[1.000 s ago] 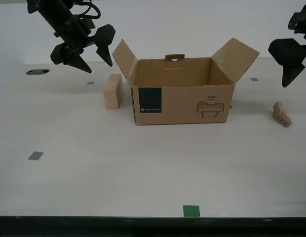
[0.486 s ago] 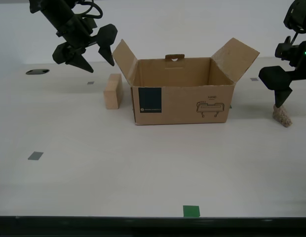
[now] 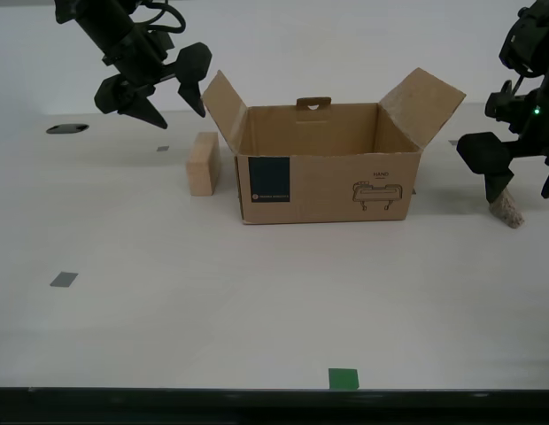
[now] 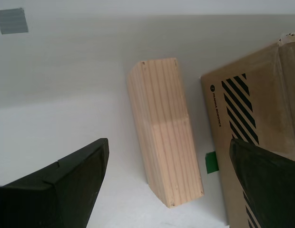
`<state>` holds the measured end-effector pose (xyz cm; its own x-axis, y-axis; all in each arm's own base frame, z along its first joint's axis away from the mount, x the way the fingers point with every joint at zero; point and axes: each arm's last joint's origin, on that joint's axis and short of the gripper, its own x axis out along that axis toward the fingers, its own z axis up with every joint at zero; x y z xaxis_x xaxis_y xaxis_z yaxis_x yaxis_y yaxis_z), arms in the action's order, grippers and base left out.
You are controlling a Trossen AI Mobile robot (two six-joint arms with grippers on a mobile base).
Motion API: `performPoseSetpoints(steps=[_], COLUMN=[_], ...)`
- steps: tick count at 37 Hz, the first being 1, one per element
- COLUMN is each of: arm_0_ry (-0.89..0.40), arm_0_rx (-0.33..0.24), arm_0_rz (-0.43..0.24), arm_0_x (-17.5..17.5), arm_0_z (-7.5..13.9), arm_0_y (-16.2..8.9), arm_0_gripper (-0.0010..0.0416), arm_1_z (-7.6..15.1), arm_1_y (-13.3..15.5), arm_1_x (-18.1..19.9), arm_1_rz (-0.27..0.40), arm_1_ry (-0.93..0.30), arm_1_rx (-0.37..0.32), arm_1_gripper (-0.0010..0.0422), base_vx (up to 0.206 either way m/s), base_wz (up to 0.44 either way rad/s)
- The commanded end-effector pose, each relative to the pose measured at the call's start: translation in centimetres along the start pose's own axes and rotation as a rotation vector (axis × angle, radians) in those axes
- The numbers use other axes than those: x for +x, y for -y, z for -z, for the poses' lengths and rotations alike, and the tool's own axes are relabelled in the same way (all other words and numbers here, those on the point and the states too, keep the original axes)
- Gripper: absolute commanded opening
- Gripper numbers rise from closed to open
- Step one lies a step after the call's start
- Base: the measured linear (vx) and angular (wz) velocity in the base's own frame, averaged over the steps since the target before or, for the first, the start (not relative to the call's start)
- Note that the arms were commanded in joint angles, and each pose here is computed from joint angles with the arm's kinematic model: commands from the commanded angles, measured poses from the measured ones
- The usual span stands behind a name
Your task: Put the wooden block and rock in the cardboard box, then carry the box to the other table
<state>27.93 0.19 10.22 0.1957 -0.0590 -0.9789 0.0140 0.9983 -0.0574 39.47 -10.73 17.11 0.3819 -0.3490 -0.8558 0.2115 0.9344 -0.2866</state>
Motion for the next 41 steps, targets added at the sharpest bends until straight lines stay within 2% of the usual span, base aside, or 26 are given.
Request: performPoseSetpoints(steps=[1,21,28,41], arm_0_ry=[0.015,0.064,0.065,0.063], arm_0_rx=[0.003,0.002,0.002,0.002], arm_0_rz=[0.005,0.007,0.006,0.006], arm_0_x=[0.0,-0.1,-0.1,-0.1], arm_0_z=[-0.1,-0.7,-0.7,-0.7], arm_0_y=[0.0,0.0,0.0,0.0], arm_0_gripper=[0.0352,0.035,0.035,0.0329], arm_1_z=[0.0,0.2,0.4,0.4], arm_1_y=[0.0,0.7,1.6,2.1], arm_1_x=[0.0,0.2,0.5,0.6], arm_1_rz=[-0.003,-0.001,-0.073,-0.079], arm_1_ry=[0.002,-0.014,-0.004,0.008], arm_1_rx=[-0.001,-0.012,0.013,0.008], arm_1_gripper=[0.0346,0.0345,0.0345,0.0345], base_vx=[0.0,0.0,0.0,0.0], base_wz=[0.0,0.0,0.0,0.0])
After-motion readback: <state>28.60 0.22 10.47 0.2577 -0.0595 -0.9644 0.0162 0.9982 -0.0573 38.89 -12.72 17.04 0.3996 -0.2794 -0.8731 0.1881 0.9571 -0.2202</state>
